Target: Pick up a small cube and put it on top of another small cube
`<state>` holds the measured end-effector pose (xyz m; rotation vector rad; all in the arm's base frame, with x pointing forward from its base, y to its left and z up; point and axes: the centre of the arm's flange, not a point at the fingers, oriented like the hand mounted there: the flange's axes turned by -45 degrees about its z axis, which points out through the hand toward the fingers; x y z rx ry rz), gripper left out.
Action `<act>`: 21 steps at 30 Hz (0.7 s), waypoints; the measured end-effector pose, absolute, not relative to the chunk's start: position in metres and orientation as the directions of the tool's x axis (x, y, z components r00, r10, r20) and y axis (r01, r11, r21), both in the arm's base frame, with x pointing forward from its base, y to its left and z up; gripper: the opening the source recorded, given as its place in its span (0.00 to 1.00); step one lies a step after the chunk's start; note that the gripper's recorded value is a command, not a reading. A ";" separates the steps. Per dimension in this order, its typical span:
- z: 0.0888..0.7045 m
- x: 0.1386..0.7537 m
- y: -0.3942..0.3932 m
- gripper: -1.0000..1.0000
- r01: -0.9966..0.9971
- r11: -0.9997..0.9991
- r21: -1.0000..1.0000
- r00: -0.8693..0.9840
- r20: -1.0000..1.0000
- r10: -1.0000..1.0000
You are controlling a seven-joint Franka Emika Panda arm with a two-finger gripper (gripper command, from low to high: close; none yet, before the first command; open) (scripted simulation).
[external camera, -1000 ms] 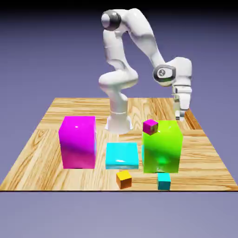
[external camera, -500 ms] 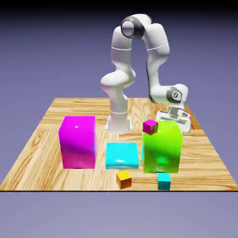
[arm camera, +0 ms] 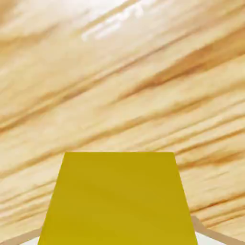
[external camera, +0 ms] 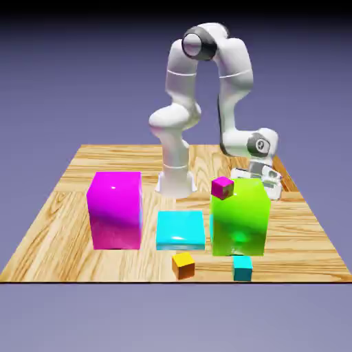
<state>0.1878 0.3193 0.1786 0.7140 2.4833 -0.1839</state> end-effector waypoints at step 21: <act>0.260 0.483 0.341 0.00 0.710 -0.688 0.150 0.701 -0.247 0.669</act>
